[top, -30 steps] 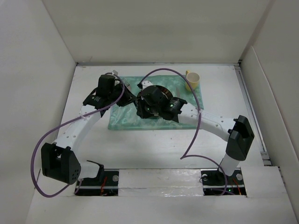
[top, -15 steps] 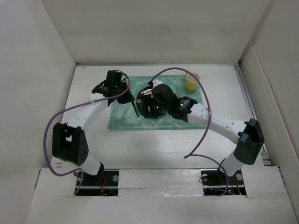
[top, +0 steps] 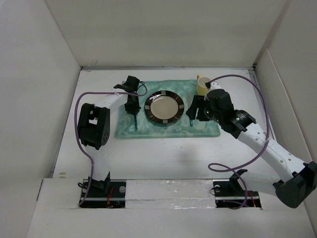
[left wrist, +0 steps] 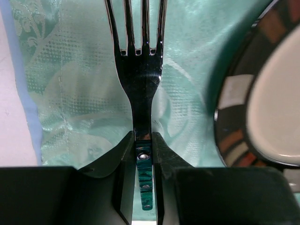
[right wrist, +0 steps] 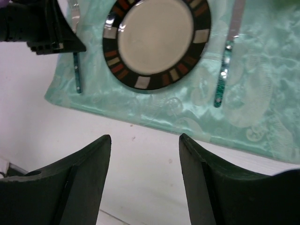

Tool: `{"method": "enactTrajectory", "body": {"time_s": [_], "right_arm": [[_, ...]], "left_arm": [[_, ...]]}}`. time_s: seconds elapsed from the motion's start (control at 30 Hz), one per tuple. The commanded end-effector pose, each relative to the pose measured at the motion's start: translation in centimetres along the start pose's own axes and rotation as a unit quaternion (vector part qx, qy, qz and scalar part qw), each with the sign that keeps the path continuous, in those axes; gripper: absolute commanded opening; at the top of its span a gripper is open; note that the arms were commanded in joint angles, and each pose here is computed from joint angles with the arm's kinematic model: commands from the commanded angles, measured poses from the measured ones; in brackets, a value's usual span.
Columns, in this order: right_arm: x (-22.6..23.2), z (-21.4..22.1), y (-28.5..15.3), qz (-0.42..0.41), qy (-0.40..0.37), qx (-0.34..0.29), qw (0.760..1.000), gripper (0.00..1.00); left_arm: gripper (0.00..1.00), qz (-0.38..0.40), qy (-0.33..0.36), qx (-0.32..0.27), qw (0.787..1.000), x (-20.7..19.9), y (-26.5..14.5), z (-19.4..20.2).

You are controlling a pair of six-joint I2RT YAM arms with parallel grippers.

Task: Set the dinner table for one person

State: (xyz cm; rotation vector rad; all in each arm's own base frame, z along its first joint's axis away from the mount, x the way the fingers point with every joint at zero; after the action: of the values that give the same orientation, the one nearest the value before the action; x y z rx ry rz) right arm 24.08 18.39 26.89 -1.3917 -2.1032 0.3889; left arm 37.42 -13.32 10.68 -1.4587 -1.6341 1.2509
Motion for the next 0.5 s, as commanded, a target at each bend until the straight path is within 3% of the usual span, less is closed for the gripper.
{"method": "enactTrajectory", "body": {"time_s": [0.0,0.47], "right_arm": [[-0.8,0.4,-0.3,0.001,-0.001,0.008,1.000,0.65],[-1.2,0.7,0.2,0.013,0.003,0.017,1.000,0.65]], "left_arm": [[0.00,-0.013,0.026,-0.024,0.999,0.2,-0.9,-1.4],[0.00,-0.012,0.065,-0.035,0.997,-1.6,0.1,-1.6]]}}
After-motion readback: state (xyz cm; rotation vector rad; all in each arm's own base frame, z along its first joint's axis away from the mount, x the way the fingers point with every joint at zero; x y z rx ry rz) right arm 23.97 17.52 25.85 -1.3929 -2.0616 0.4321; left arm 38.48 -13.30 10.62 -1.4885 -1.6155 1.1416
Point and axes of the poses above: each gripper's point midway between its finger pads, its own y axis out along the fingers, its own x axis along the line the jaws close on, z = x × y, the point moved 6 cm from there along -y, back along the fingers, and after that the axes turned 6 degrees about -y, right-handed, at the moved point
